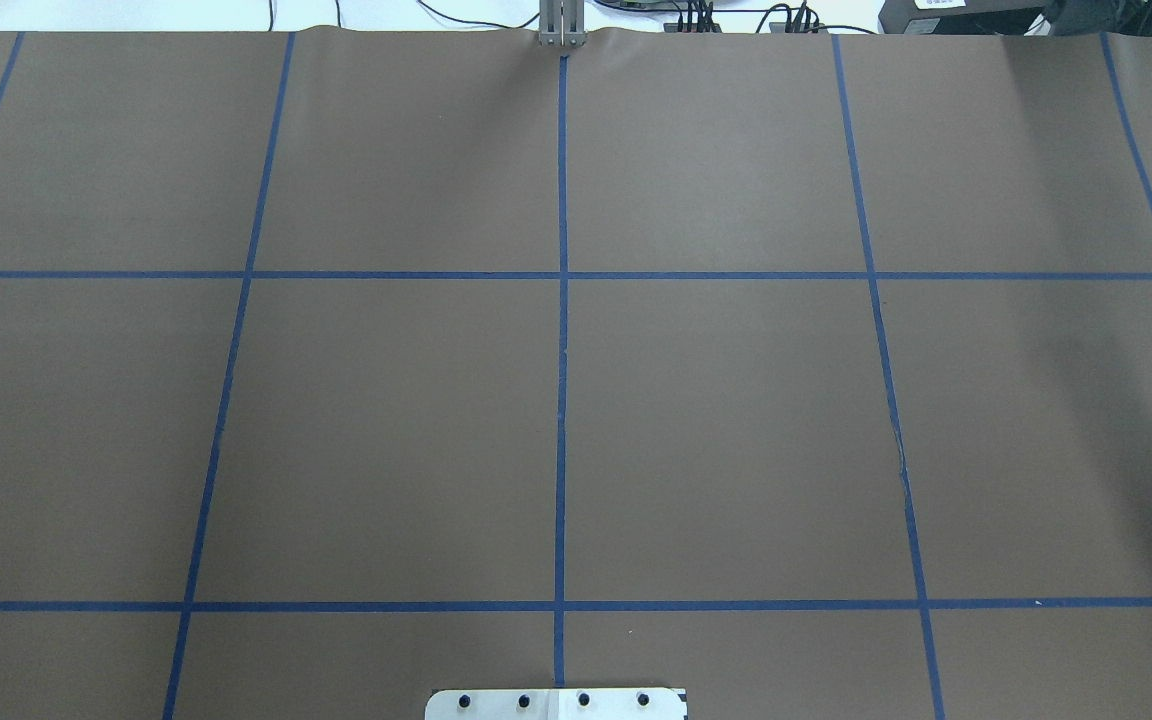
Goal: Place and press bell with both arms
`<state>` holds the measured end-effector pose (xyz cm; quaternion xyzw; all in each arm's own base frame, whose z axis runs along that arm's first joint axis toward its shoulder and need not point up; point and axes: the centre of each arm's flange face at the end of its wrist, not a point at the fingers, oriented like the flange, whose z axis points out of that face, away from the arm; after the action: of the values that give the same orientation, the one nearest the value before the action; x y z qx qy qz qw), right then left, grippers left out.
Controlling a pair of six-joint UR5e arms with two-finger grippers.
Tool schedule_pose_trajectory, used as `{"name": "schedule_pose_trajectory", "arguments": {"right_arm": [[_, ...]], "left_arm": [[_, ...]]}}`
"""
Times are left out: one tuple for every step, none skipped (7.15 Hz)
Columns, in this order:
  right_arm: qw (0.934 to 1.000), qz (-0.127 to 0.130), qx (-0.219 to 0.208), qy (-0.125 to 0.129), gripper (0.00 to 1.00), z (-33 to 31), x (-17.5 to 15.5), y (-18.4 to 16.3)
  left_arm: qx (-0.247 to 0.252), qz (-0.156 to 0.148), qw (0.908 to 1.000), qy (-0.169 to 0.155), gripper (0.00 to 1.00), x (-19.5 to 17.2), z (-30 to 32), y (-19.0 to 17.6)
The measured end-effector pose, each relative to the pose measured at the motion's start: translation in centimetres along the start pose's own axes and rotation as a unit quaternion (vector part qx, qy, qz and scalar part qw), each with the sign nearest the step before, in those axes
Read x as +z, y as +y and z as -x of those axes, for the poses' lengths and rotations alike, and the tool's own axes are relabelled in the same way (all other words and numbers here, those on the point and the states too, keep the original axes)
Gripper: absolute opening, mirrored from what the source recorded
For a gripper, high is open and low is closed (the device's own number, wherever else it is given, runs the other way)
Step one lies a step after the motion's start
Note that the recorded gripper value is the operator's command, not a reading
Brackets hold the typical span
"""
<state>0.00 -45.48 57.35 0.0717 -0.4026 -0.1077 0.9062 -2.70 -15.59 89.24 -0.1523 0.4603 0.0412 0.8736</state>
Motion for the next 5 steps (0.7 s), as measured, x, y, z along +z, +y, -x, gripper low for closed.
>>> {"name": "schedule_pose_trajectory", "arguments": {"right_arm": [[1.0000, 0.001, -0.002, -0.001, 1.00, 0.1, 0.0, 0.0], [1.0000, 0.001, -0.003, -0.001, 1.00, 0.2, 0.1, 0.1], [1.0000, 0.003, -0.004, -0.001, 1.00, 0.3, 0.2, 0.2], [1.0000, 0.004, -0.004, -0.002, 1.00, 0.4, 0.3, 0.2], [1.0000, 0.005, -0.005, -0.002, 1.00, 0.4, 0.3, 0.2]], "left_arm": [[0.006, -0.003, 1.0000, -0.004, 1.00, -0.3, -0.3, -1.2], [0.003, -0.002, 0.9999, -0.012, 1.00, -0.4, -0.5, -2.2], [-0.009, 0.004, 0.9998, -0.018, 1.00, -0.3, -0.8, -2.8], [-0.015, 0.011, 0.9996, -0.022, 1.00, -0.1, -1.1, -3.1], [-0.019, 0.017, 0.9994, -0.025, 1.00, 0.1, -1.3, -3.3]]}}
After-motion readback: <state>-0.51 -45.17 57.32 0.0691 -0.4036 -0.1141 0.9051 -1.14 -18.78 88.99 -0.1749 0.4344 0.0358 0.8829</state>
